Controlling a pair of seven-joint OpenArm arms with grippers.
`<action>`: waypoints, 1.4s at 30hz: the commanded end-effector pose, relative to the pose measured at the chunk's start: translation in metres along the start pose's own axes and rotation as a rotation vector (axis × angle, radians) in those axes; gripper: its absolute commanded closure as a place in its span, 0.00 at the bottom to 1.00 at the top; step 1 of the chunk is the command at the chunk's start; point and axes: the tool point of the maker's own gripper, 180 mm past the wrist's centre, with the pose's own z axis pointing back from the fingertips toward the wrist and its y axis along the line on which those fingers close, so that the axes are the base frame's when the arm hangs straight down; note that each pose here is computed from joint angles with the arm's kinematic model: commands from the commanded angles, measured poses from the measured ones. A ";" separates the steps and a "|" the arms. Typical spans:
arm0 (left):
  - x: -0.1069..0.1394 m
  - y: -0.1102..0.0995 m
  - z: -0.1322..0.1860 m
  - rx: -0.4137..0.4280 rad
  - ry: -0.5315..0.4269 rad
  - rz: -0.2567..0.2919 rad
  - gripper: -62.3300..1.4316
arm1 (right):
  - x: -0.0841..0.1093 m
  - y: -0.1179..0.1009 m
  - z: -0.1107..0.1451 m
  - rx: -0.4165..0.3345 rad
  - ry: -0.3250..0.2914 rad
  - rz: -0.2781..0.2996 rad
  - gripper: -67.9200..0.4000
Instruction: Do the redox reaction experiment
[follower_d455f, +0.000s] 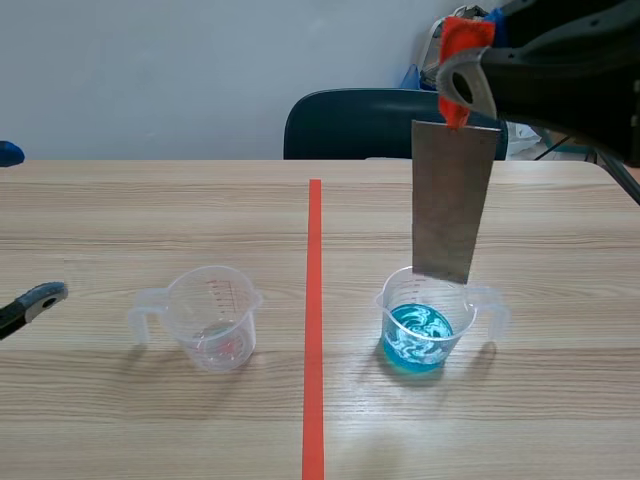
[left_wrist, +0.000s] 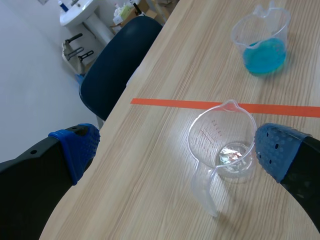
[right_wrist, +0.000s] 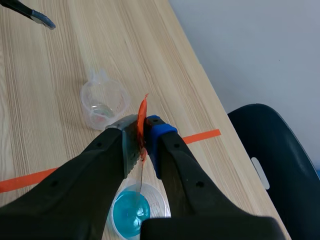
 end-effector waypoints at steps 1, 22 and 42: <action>0.005 0.004 -0.001 0.032 -0.023 0.007 0.00 | -0.001 -0.007 0.003 0.000 -0.030 -0.026 0.98; 0.023 -0.012 0.000 -0.002 -0.141 0.113 0.00 | -0.008 -0.044 0.011 -0.082 -0.100 -0.070 0.98; 0.026 -0.018 0.001 -0.042 -0.156 0.148 0.00 | -0.021 -0.027 0.001 -0.025 -0.055 -0.108 0.98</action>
